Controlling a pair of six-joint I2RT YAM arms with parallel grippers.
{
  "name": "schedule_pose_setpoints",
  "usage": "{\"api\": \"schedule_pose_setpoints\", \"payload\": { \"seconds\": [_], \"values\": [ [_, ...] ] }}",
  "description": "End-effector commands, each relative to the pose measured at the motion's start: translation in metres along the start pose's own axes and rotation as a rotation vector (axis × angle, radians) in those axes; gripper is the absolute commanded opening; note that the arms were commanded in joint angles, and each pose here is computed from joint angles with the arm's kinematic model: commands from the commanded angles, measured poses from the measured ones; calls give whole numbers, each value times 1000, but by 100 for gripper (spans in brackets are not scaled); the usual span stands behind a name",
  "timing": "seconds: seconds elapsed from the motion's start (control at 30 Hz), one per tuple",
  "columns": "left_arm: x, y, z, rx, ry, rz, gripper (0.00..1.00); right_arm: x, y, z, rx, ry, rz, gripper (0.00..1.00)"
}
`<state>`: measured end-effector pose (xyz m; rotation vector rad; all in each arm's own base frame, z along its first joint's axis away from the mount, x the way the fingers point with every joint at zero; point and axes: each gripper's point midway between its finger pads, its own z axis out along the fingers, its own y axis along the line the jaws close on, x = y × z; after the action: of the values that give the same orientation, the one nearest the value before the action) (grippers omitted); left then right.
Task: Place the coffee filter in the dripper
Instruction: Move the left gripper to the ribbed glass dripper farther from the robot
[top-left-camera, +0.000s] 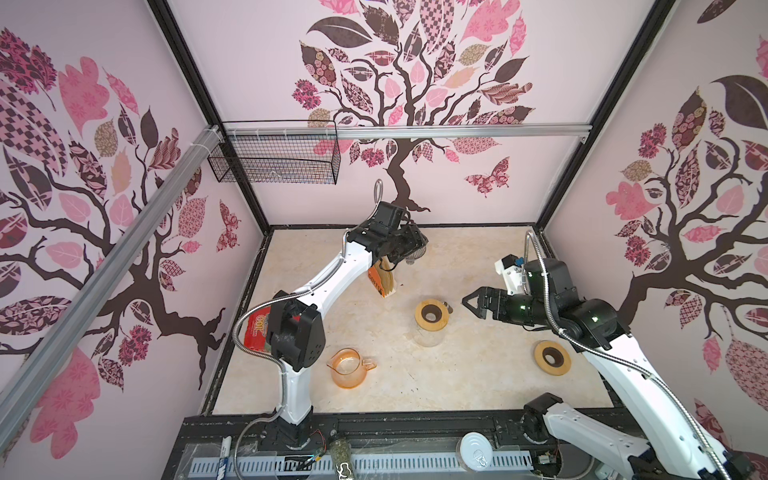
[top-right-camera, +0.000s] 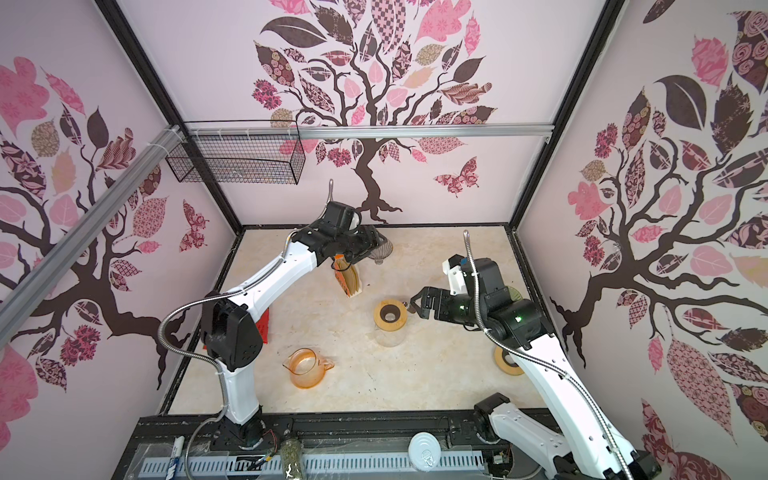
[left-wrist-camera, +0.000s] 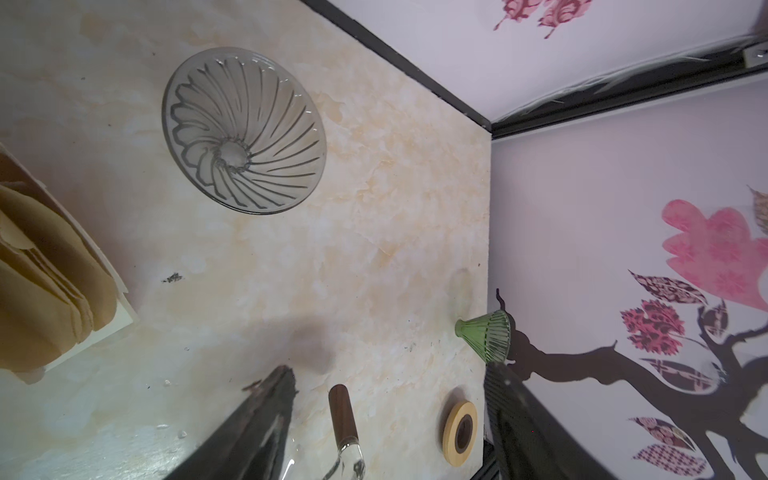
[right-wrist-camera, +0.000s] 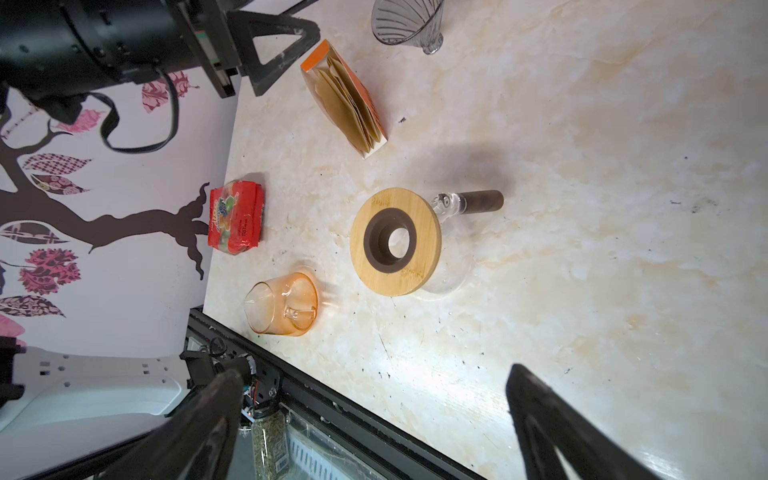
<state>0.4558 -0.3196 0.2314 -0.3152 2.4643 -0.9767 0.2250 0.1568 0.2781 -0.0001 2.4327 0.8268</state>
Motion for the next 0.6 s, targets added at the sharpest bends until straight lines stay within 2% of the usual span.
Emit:
{"api": "schedule_pose_setpoints", "payload": {
  "seconds": [0.0, 0.23, 0.57],
  "values": [
    [-20, 1, 8, -38, -50, -13, 69, -5, 2, -8, 15, -5, -35, 100],
    [-29, 39, 50, -138, -53, -104, 59, 0, -2, -3, 35, 26, -40, 100],
    [-38, 74, 77, -229, -71, -179, 53, 3, -3, 4, 26, 49, -48, 100]
  ]
}}
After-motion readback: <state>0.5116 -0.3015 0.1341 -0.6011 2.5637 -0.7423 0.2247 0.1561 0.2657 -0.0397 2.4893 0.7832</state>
